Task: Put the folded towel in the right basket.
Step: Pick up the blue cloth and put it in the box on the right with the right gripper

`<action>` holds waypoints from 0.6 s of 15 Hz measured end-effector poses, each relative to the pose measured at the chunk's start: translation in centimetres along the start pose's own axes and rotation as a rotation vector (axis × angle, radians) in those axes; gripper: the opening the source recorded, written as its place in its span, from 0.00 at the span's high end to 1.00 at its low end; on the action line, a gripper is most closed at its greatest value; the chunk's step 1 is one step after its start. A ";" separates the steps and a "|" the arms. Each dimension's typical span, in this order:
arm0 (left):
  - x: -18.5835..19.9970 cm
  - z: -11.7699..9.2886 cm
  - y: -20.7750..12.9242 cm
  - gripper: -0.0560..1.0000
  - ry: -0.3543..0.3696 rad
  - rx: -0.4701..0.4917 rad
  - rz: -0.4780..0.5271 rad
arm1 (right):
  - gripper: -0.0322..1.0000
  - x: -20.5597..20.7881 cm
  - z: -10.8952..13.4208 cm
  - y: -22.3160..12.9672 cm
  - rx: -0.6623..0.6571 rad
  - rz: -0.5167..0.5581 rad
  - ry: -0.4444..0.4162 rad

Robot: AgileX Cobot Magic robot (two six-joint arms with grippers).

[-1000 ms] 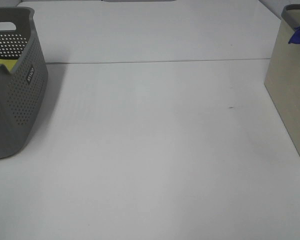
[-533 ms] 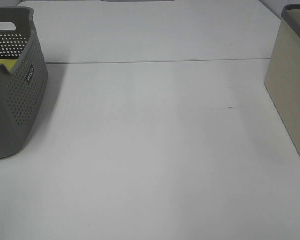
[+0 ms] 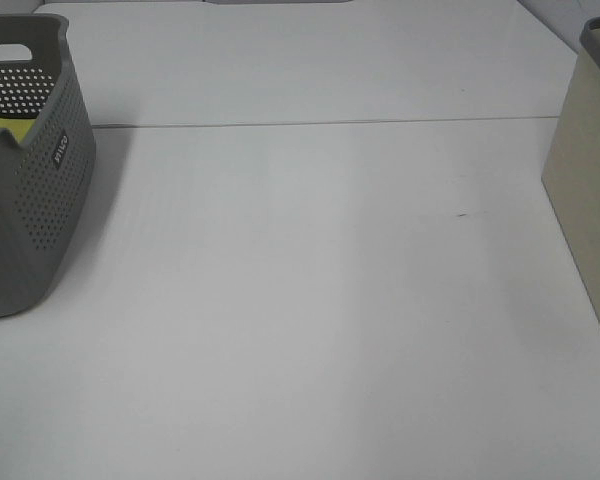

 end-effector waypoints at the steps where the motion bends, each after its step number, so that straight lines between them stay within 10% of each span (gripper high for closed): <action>1: 0.0 0.0 0.0 0.01 0.000 0.000 0.000 | 0.92 0.0 0.0 0.0 0.010 0.001 0.000; 9: 0.0 0.0 0.0 0.01 0.000 0.000 0.000 | 0.89 0.0 0.7 0.4 0.064 -0.041 0.058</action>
Point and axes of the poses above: a point on each arm's last joint axis where the gripper is mounted, x pointing back along that axis away from the gripper, z along the wrist's bending axis when the last joint is at zero, y = z × x, the point moved 4 cm from there along -x, pointing out along that axis toward the gripper, and after that the axes turned 15 degrees about x, right-handed, at the moved point
